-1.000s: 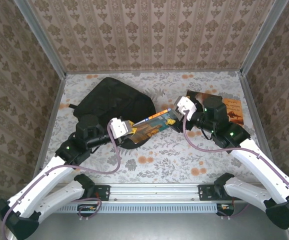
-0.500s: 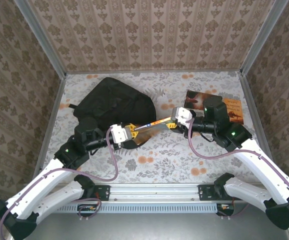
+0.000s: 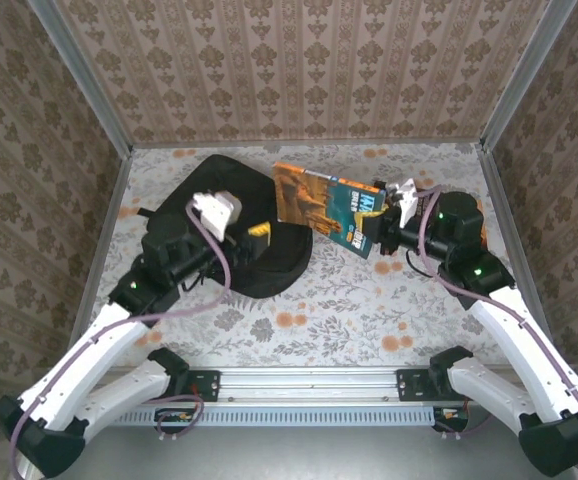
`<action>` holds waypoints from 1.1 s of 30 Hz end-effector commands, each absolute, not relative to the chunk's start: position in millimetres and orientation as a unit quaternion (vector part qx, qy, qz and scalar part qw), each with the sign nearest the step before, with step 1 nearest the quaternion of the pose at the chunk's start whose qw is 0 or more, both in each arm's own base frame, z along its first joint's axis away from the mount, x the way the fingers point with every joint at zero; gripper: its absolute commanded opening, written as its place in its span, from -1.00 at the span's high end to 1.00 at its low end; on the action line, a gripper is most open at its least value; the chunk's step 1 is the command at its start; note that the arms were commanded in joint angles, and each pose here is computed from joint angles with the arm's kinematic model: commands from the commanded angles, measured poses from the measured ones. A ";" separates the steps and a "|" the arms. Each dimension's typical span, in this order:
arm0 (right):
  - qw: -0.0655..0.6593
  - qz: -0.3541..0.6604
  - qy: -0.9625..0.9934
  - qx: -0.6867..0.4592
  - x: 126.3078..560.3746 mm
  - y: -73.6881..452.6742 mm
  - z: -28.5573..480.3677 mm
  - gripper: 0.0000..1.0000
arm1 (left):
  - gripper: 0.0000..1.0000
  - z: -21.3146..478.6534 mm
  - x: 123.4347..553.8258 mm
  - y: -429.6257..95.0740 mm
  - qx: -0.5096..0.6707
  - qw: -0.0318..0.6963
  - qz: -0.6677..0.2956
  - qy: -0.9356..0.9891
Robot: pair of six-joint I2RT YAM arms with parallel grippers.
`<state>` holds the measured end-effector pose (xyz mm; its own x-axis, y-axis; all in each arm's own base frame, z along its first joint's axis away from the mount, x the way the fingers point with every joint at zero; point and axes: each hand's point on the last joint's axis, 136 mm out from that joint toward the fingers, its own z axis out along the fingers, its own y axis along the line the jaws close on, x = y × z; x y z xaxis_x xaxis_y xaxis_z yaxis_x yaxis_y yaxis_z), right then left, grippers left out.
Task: Pack the student bag
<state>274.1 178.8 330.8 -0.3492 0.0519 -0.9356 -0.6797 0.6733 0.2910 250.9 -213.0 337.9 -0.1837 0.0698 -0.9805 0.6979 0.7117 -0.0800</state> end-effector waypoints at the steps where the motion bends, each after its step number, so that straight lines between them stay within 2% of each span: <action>1: 0.504 0.401 0.760 -0.088 282.4 170.1 342.1 1.00 | -0.66 316.7 265.6 -206.2 0.137 0.464 -0.355 0.800; 4: 0.482 0.400 0.779 -0.028 284.0 159.1 327.8 1.00 | -0.68 299.0 273.1 -212.7 0.102 0.407 -0.400 0.815; 9: 0.392 0.395 0.824 0.101 295.1 134.9 286.9 1.00 | -0.80 279.9 290.0 -212.6 0.048 0.364 -0.427 0.826; 12: 0.357 0.362 0.846 0.157 295.9 115.0 262.4 1.00 | -0.80 257.5 296.8 -220.3 0.073 0.327 -0.359 0.871; 15: 0.351 0.330 0.856 0.187 294.5 98.4 248.9 1.00 | -0.83 234.9 297.8 -240.7 0.155 0.299 -0.269 0.903; 18: 0.345 0.319 0.856 0.215 294.4 89.0 234.7 1.00 | -0.84 214.1 307.9 -257.3 0.184 0.270 -0.200 0.924; 25: 0.328 0.341 0.851 0.229 294.1 93.6 209.0 1.00 | -0.83 184.5 334.4 -290.2 0.193 0.232 -0.160 0.940; 30: 0.333 0.336 0.852 0.225 287.3 91.4 201.5 1.00 | -0.74 163.9 350.6 -297.7 0.175 0.202 -0.111 0.957; 33: 0.334 0.331 0.855 0.219 284.4 90.4 198.6 1.00 | -0.60 151.3 353.6 -304.3 0.176 0.176 -0.099 0.963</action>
